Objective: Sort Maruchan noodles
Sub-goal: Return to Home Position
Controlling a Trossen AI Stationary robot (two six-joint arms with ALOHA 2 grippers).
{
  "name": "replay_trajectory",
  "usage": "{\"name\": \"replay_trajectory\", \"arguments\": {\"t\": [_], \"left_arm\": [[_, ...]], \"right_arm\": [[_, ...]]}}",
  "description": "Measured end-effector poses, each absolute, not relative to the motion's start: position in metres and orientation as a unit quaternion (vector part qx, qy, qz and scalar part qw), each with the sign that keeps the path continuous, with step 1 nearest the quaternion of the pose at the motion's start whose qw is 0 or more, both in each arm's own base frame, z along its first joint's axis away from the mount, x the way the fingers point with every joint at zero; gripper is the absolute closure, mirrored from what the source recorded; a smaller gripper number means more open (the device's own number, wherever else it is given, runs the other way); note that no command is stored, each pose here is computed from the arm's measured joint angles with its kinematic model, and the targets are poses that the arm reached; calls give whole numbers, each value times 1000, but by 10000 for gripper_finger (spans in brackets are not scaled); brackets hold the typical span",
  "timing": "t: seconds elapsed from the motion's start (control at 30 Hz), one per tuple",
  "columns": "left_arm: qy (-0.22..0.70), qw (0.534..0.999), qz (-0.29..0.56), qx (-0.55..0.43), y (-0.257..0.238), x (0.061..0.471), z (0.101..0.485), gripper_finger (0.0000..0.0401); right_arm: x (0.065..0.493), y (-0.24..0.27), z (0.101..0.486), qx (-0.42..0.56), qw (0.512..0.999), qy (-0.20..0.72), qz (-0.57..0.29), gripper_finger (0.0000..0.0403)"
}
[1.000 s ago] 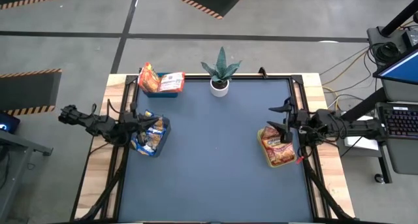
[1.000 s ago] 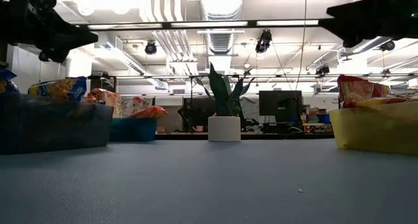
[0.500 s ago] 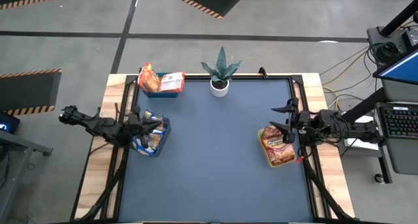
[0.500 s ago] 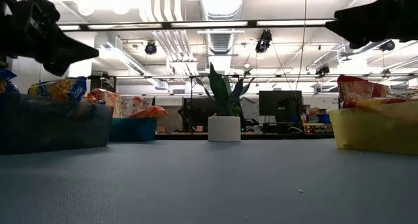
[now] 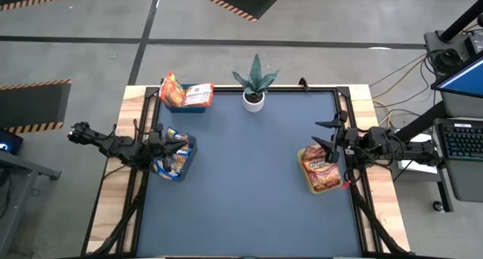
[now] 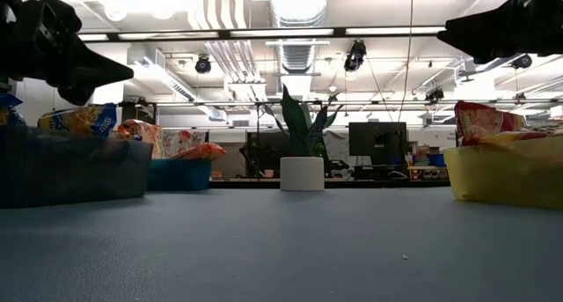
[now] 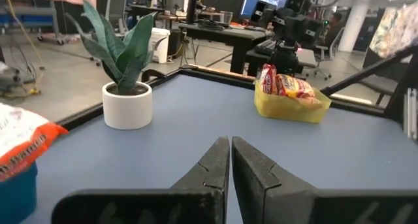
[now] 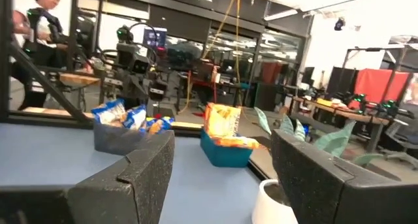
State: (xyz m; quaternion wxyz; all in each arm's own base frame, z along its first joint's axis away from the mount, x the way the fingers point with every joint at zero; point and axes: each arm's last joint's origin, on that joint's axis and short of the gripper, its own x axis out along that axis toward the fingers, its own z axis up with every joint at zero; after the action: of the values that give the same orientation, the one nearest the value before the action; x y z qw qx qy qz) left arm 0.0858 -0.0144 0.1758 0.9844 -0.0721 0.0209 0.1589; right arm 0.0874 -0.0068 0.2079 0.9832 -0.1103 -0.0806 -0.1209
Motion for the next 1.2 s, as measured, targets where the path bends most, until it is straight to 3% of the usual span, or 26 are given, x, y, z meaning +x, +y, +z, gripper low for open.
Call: {"name": "replay_trajectory", "arguments": {"t": [0.23,0.4,1.2], "left_arm": [[18,982,164,-87,-14,86,176,401],[22,983,165,-84,-14,86,175,401],[22,983,164,-84,-14,86,175,401]], "right_arm": [[89,-12,196,-62,978,-18,-198,168],[90,-12,186,1,980,20,-199,164],[90,-12,185,41,979,19,-200,153]]}}
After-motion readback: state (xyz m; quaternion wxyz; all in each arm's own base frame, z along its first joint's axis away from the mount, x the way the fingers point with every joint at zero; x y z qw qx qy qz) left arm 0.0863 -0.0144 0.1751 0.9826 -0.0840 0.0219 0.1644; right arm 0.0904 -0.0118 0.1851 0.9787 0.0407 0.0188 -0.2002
